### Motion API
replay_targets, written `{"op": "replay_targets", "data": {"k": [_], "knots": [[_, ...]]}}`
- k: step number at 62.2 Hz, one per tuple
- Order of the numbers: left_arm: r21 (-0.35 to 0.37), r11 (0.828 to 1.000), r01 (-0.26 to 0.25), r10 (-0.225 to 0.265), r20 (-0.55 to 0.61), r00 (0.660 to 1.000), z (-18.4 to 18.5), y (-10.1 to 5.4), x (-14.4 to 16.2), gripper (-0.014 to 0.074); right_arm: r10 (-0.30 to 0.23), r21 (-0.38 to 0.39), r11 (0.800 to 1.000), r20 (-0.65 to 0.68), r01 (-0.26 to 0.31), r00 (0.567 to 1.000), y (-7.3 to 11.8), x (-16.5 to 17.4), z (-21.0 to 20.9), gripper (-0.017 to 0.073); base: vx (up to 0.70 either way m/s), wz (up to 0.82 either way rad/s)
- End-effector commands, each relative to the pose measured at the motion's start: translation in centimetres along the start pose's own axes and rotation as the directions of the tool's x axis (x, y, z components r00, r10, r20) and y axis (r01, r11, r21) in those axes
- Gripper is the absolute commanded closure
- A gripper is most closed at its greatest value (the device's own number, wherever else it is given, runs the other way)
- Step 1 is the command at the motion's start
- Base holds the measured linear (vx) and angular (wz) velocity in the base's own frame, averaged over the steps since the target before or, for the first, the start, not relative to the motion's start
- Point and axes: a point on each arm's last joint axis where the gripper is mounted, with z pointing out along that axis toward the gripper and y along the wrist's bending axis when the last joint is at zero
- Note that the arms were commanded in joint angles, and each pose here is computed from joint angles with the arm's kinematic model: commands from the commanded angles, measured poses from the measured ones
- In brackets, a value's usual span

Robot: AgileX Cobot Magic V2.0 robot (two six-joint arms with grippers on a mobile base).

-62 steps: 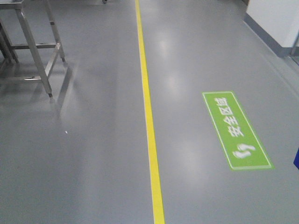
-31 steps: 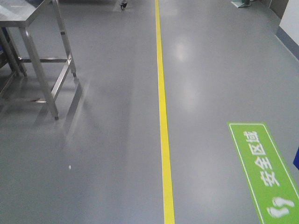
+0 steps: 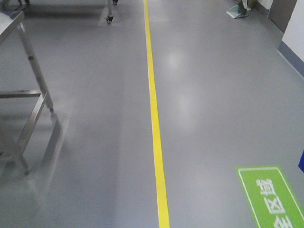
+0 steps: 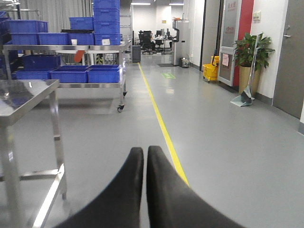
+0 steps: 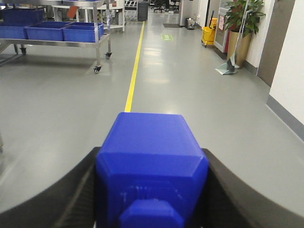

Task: Pour parts from conveyor to right shelf
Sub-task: 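Drive along the yellow floor line toward the bin shelves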

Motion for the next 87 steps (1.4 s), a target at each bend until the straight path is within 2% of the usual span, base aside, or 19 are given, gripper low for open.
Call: {"op": "replay_targets", "data": {"k": [1,87], "knots": [[-0.001,1.000,0.009,-0.009,0.054,0.999,-0.01,-0.01,0.29,0.0600,-0.010,0.010,1.000,0.099,0.009,0.995,-0.10,-1.68,-0.20,0.0568,0.86,-0.13],[-0.001,1.000,0.009,-0.009,0.054,0.999,-0.01,-0.01,0.29,0.0600,-0.010,0.010,1.000,0.099,0.009,0.995,-0.10,-1.68,-0.20,0.0568,0.87,0.03]]}}
